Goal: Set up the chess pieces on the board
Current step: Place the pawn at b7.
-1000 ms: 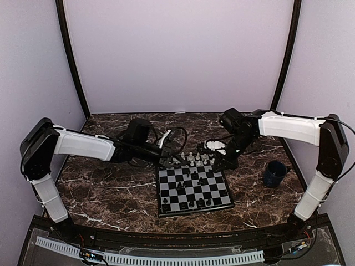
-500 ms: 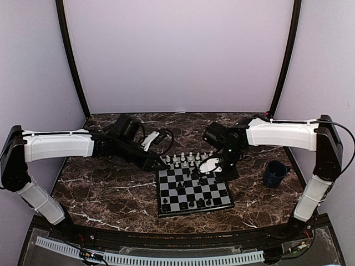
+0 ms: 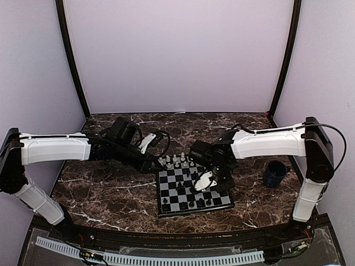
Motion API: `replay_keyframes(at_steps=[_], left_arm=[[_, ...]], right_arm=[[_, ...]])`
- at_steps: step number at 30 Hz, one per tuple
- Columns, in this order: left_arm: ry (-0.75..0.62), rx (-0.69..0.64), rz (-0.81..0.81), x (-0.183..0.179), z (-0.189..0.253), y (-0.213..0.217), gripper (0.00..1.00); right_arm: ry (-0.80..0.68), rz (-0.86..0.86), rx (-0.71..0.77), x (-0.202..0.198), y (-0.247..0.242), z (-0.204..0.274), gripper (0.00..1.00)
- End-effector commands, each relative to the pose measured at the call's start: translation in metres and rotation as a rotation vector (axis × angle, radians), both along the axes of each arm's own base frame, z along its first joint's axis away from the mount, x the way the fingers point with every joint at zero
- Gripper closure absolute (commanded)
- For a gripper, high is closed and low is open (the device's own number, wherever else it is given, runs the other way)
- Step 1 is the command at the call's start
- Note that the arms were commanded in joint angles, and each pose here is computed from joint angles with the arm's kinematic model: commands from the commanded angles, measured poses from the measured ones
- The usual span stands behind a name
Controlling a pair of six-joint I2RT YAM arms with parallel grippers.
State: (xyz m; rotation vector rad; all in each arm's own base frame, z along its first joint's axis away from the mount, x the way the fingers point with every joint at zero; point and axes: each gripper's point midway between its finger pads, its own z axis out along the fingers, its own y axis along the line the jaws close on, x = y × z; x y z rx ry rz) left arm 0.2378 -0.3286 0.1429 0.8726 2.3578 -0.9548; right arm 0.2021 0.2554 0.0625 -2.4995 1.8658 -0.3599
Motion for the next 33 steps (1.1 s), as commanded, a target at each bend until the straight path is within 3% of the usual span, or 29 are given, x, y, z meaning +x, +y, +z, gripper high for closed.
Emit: replay_keyframes(at_steps=[1, 15, 22, 33], left_arm=[[-0.025, -0.028, 0.009, -0.002, 0.008, 0.002, 0.99], [-0.029, -0.017, 0.007, -0.003, 0.002, 0.004, 0.99], [-0.025, -0.015, 0.007, -0.003, 0.0, 0.004, 0.99], [-0.021, -0.017, 0.001, -0.003, -0.001, 0.002, 0.99]], right_arm=[[0.002, 0.005, -0.015, -0.005, 0.005, 0.003, 0.89], [0.066, -0.003, -0.007, -0.017, 0.013, -0.006, 0.86], [0.074, -0.011, 0.033, -0.018, 0.02, 0.001, 0.78], [0.093, -0.027, 0.034, -0.023, 0.018, -0.007, 0.81]])
